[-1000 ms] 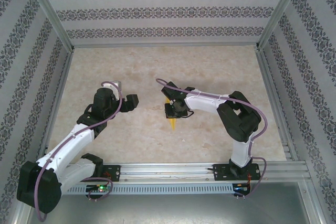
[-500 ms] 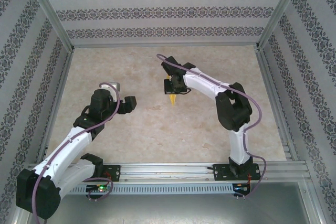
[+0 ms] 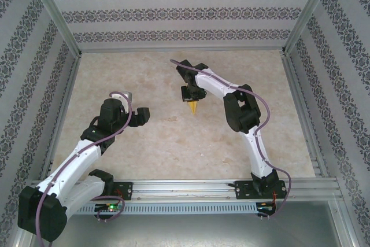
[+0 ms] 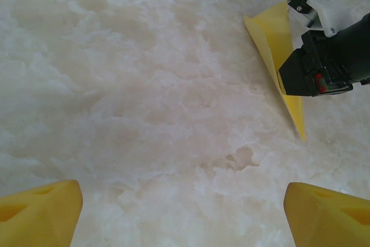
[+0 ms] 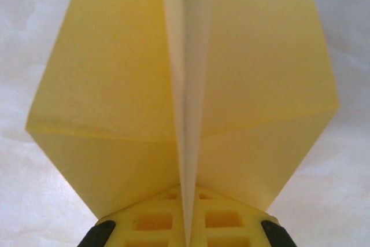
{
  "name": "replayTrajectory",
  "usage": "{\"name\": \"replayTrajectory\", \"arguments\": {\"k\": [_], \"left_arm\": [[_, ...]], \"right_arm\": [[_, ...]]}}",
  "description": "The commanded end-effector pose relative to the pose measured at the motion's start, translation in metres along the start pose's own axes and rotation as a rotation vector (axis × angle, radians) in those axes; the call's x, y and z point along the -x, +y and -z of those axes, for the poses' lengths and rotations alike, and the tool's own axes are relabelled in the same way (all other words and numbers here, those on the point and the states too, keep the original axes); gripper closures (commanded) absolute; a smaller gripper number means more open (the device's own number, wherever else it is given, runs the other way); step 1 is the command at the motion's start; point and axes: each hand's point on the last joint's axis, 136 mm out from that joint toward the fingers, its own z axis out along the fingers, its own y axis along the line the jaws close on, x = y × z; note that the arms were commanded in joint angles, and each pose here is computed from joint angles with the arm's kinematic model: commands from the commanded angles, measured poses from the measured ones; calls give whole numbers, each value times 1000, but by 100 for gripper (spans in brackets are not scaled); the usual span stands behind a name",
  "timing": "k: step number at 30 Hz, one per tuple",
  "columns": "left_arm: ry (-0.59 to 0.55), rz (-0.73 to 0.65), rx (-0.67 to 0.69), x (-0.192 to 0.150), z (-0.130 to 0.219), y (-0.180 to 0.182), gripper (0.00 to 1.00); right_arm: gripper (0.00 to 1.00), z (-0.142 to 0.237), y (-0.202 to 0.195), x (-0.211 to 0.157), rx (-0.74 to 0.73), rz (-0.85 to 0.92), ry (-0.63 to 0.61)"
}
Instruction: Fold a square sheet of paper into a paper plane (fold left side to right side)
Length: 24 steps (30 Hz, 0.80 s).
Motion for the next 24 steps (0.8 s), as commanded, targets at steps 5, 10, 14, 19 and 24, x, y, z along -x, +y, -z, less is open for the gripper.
{"name": "replayTrajectory", "arguments": {"k": [5, 10, 14, 19, 24], "left_arm": [[14, -8, 5, 2, 1, 2, 10], [20, -7, -1, 1, 0, 1, 9], [22, -7, -2, 2, -1, 1, 9], [26, -11, 6, 2, -1, 2, 9], [21, -17, 33, 4, 0, 6, 9]], "right_arm": [[95, -5, -3, -1, -3, -2, 36], [91, -11, -4, -1, -5, -12, 44], [89, -16, -6, -2, -16, -27, 50], [72, -20, -11, -3, -34, -64, 51], [66, -20, -10, -2, -30, -81, 47]]}}
